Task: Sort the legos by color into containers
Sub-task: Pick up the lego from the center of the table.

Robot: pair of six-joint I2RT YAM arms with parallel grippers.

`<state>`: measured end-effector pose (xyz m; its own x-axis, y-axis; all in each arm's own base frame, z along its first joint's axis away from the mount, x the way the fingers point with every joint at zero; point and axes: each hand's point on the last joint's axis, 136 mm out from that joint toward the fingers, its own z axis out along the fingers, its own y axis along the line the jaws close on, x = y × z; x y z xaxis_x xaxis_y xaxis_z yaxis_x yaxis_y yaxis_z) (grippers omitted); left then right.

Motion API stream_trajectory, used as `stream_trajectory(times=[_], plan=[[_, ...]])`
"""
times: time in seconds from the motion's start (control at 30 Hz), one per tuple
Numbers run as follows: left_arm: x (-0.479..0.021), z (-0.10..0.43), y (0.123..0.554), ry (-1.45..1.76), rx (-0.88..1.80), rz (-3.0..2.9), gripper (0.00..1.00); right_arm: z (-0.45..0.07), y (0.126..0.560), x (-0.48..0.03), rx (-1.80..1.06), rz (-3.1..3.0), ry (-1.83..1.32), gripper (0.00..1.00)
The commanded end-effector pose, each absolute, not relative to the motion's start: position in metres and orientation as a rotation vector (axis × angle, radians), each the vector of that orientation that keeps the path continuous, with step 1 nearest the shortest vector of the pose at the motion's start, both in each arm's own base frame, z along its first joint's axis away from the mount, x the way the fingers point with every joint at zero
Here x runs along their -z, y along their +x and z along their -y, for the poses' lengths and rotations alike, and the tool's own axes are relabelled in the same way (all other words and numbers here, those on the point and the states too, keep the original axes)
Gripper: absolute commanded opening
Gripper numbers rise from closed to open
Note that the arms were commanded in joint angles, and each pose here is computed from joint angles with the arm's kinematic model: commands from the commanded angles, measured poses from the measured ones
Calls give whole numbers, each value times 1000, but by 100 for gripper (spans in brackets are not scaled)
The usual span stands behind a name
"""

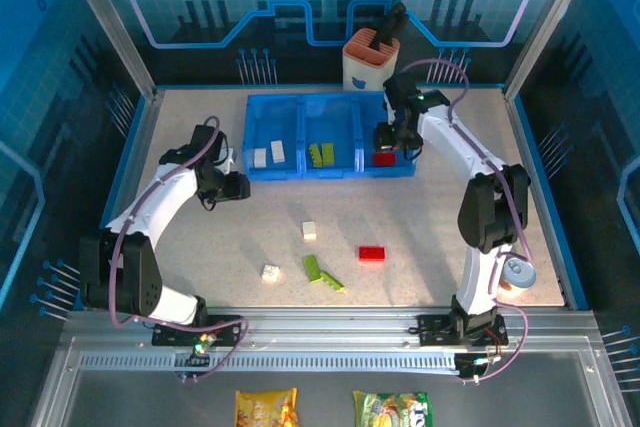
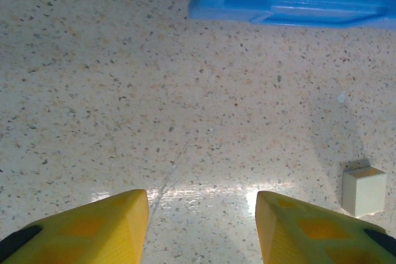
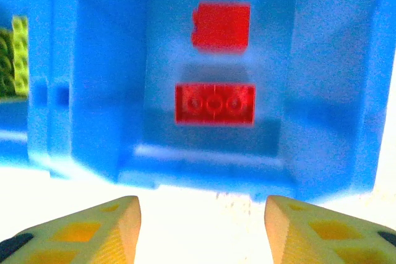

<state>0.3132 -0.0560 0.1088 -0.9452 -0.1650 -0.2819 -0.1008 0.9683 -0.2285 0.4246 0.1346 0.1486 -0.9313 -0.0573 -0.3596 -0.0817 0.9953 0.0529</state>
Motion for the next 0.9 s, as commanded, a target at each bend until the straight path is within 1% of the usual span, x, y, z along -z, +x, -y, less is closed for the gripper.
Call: stream_trajectory(times=[0.0, 0.2, 0.4, 0.57, 0.67, 0.87], plan=[[-128, 70, 311, -192, 324, -2799, 50, -141, 400, -157, -147, -2754, -74, 56], [-137, 99, 310, -169, 316, -2815, 51, -134, 358, -145, -148, -2780, -40, 56], [-138, 136, 311, -194, 342, -2818, 52, -116, 332, -143, -85, -2779, -10, 56], [-129, 168, 311, -206, 324, -2835, 52, -106, 320, -145, -56, -2771, 0, 56], [-120, 185, 309, -191, 290, -2856, 55, -102, 317, -146, -47, -2770, 3, 56], [-97, 207, 303, -206, 194, -2902, 57, -99, 314, -149, -43, -2769, 1, 56]])
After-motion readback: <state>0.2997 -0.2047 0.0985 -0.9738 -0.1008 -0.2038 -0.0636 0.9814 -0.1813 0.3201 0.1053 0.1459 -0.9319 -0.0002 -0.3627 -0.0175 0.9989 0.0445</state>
